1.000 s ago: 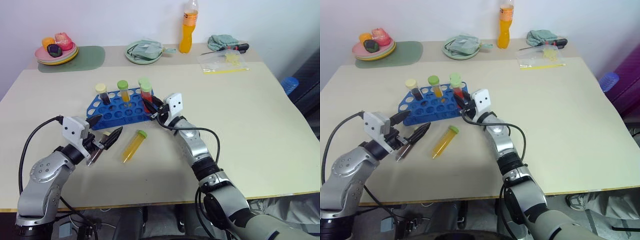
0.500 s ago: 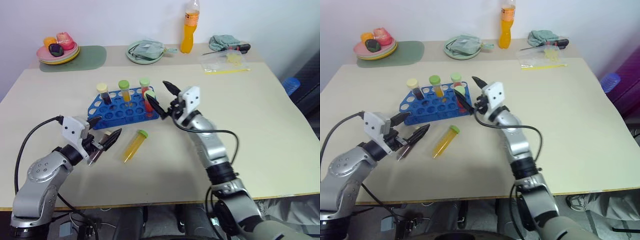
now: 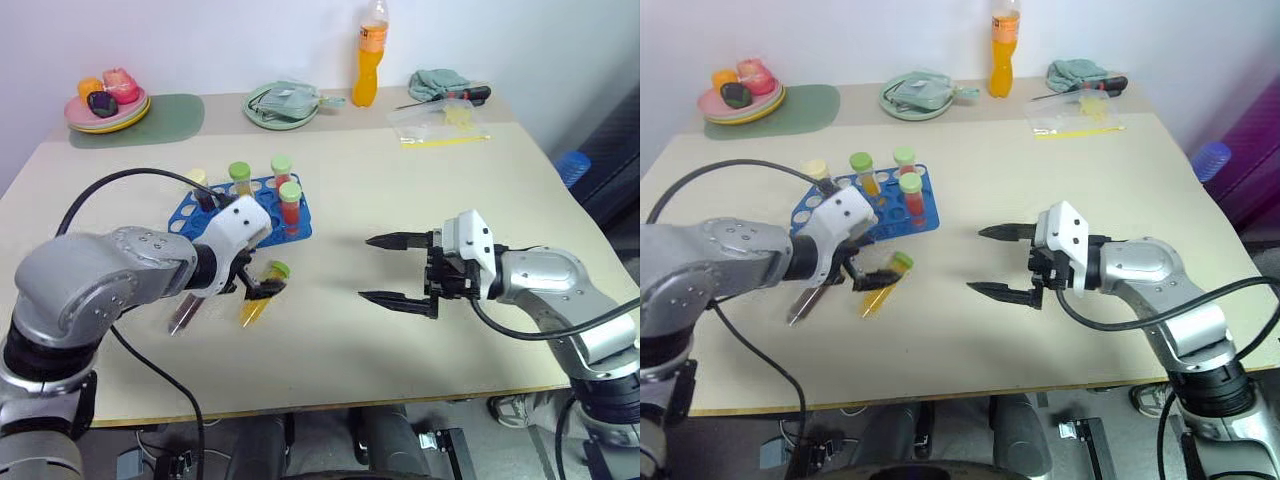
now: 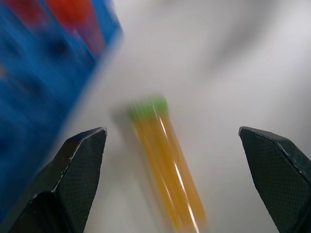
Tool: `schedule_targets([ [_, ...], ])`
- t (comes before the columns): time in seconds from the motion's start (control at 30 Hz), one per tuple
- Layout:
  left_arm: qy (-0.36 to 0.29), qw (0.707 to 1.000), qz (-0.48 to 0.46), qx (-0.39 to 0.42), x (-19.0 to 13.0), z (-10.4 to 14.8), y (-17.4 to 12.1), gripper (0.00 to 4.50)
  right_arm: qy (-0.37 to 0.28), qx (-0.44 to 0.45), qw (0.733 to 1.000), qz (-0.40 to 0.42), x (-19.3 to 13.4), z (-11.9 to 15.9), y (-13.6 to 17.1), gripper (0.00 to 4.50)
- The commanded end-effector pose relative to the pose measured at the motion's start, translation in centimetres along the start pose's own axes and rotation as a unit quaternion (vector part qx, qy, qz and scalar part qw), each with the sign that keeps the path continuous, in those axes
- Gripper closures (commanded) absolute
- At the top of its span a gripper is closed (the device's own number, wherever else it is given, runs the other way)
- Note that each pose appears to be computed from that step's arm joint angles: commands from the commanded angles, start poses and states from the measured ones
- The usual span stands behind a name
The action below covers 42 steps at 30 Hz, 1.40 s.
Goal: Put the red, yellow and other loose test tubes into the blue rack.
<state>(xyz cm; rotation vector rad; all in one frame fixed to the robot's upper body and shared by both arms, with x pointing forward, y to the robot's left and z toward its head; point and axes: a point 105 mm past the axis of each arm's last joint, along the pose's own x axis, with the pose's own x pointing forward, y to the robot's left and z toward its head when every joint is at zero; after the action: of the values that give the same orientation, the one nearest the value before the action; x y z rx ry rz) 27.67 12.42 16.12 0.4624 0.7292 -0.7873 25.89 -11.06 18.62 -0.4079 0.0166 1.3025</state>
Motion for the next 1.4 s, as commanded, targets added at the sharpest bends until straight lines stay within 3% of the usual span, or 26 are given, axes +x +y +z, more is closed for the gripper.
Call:
schedule_targets([
  [0.03,0.03,1.0,-0.005,-0.006,0.8,-0.1,-0.1,0.0,-0.01,-0.022,1.0,0.01,-0.4,1.3,0.4,0.35],
  [0.4,0.031,0.994,0.032,-0.1,4.8,0.1,-0.1,0.0,-0.017,-0.01,1.0,0.016,0.3,1.0,1.6,0.35],
  [0.7,0.055,0.987,0.106,-0.107,6.0,-0.3,0.7,0.0,-0.019,-0.013,1.0,0.019,0.8,1.0,2.0,0.35],
  [0.8,0.056,0.985,0.112,-0.121,6.2,-0.4,0.8,0.89,-0.021,-0.013,1.0,0.019,0.9,1.1,2.1,0.3],
  [1.0,0.048,0.982,0.122,-0.133,5.8,-0.1,1.4,3.53,-0.024,-0.015,0.999,0.018,1.1,1.3,2.2,0.3],
  [1.2,-0.007,0.987,0.115,-0.112,2.8,1.8,2.0,3.53,-0.031,-0.02,0.999,0.013,1.1,1.9,1.9,0.3],
  [1.3,-0.143,0.981,0.101,-0.089,-1.3,5.0,1.8,3.53,-0.037,-0.018,0.999,0.002,1.0,2.1,1.5,0.3],
  [1.4,-0.263,0.945,0.192,-0.037,-5.3,6.7,3.3,3.53,-0.046,-0.011,0.999,-0.013,1.0,2.3,1.1,0.3],
])
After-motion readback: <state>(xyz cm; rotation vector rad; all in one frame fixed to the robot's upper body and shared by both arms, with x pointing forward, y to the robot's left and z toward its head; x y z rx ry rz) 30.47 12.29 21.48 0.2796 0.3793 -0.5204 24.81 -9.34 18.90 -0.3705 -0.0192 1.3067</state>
